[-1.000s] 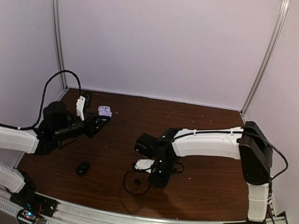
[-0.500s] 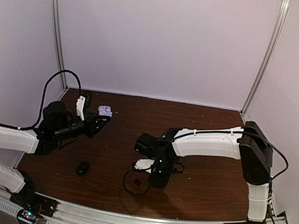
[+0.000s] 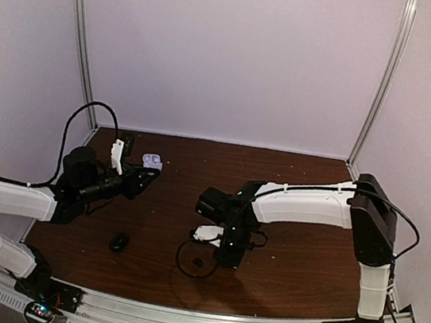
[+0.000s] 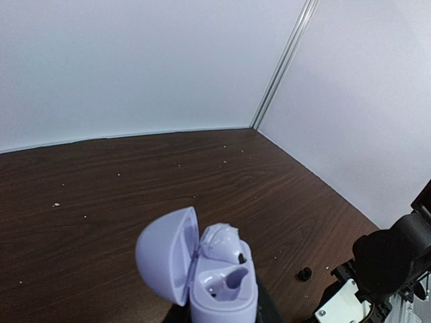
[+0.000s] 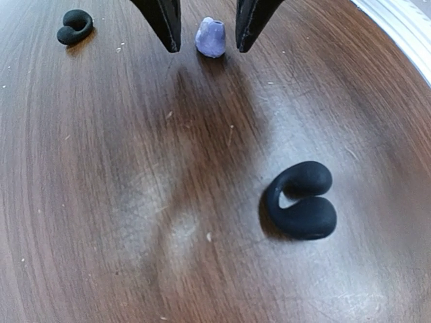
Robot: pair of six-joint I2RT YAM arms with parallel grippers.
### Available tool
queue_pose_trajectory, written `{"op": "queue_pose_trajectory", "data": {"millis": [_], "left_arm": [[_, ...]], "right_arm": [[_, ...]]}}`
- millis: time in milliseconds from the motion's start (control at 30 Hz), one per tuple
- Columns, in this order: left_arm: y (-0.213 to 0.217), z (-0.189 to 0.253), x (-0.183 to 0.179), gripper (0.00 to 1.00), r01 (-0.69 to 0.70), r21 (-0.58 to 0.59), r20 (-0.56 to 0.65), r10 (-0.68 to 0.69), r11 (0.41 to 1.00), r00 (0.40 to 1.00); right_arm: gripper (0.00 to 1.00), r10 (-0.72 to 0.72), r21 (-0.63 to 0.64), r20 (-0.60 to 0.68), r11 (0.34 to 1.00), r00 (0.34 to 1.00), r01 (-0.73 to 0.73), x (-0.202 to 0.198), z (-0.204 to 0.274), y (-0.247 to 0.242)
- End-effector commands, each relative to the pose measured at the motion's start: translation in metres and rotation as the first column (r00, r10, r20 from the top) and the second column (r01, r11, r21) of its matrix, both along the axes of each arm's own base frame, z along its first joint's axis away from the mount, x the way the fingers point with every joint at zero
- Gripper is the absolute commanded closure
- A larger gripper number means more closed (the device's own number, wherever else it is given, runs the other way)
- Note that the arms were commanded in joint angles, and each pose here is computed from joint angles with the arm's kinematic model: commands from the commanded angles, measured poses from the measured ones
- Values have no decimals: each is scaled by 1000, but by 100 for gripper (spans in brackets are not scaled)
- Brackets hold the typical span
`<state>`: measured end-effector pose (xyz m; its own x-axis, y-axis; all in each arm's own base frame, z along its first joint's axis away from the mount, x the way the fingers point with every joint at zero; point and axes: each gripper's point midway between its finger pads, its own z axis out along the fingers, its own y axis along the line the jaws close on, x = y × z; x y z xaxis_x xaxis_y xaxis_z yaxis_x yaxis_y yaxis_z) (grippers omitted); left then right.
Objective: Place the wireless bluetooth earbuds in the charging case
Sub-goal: Pick up the left earbud from the center of the board.
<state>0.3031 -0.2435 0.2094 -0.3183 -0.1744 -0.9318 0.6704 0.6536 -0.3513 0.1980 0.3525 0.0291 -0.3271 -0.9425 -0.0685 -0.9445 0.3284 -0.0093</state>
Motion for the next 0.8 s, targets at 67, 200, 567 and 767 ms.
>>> {"op": "queue_pose_trajectory", "data": {"millis": [67,200,567,767], "left_arm": [[-2,22,3,100,10,-36,69,-7,999,998],[-2,22,3,100,11,-36,69,-8,999,998],[-1,21,3,100,5,-32,70,-3,999,998],[-1,21,3,100,6,-31,70,-4,999,998]], "right_arm": [[72,-11,11,17,1000,1000,10,8,4,1],[73,-11,1,6,1000,1000,11,6,0,0],[78,-7,-6,-29,1000,1000,6,0,-8,0],[76,-9,-19,-30,1000,1000,8,-1,-12,-4]]}}
